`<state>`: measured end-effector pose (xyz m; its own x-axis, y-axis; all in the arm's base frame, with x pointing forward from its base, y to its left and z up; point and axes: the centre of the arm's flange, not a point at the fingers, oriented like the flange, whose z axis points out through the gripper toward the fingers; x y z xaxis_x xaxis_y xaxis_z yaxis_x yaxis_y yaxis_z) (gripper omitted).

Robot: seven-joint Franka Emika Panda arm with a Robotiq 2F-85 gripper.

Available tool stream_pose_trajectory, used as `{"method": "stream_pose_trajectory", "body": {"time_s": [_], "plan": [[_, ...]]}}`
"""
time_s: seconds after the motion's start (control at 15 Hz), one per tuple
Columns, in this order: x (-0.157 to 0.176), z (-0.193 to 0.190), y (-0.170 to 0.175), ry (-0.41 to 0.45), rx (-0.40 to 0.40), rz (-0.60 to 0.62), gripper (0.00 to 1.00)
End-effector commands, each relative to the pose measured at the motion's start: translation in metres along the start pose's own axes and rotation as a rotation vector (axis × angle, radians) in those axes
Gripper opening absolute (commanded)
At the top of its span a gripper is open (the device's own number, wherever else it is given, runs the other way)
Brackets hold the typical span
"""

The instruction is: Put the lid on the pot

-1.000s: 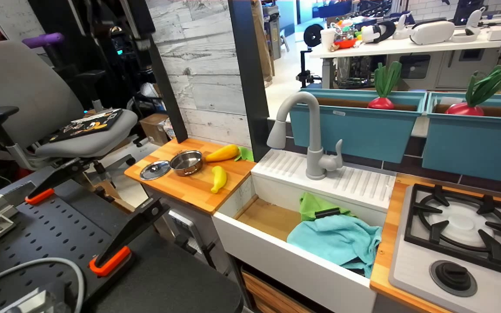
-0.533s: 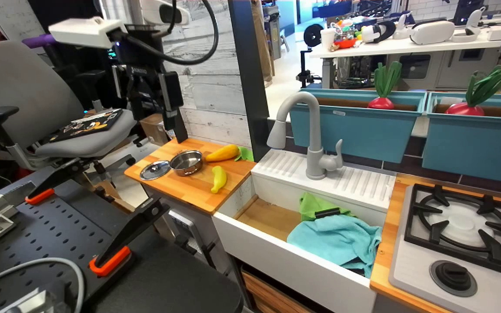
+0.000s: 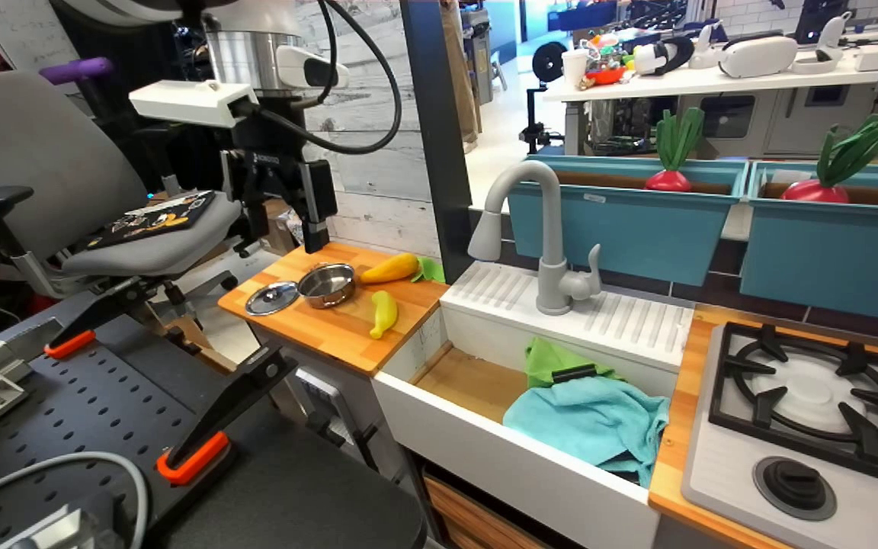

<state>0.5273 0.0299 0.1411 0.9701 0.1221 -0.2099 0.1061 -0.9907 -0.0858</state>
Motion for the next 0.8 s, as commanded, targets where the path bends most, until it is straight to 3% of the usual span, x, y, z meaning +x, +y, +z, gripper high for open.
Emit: {"method": "stream_pose_trajectory", "body": {"time_s": [0.0,0.33,0.73], "plan": [[0.0,0.0,0.0,0.0,0.0,0.0,1.0],[-0.007,0.022,-0.014,0.036,-0.01,0.001,1.0],[0.0,0.076,-0.062,0.122,-0.007,-0.049,1.0]]}}
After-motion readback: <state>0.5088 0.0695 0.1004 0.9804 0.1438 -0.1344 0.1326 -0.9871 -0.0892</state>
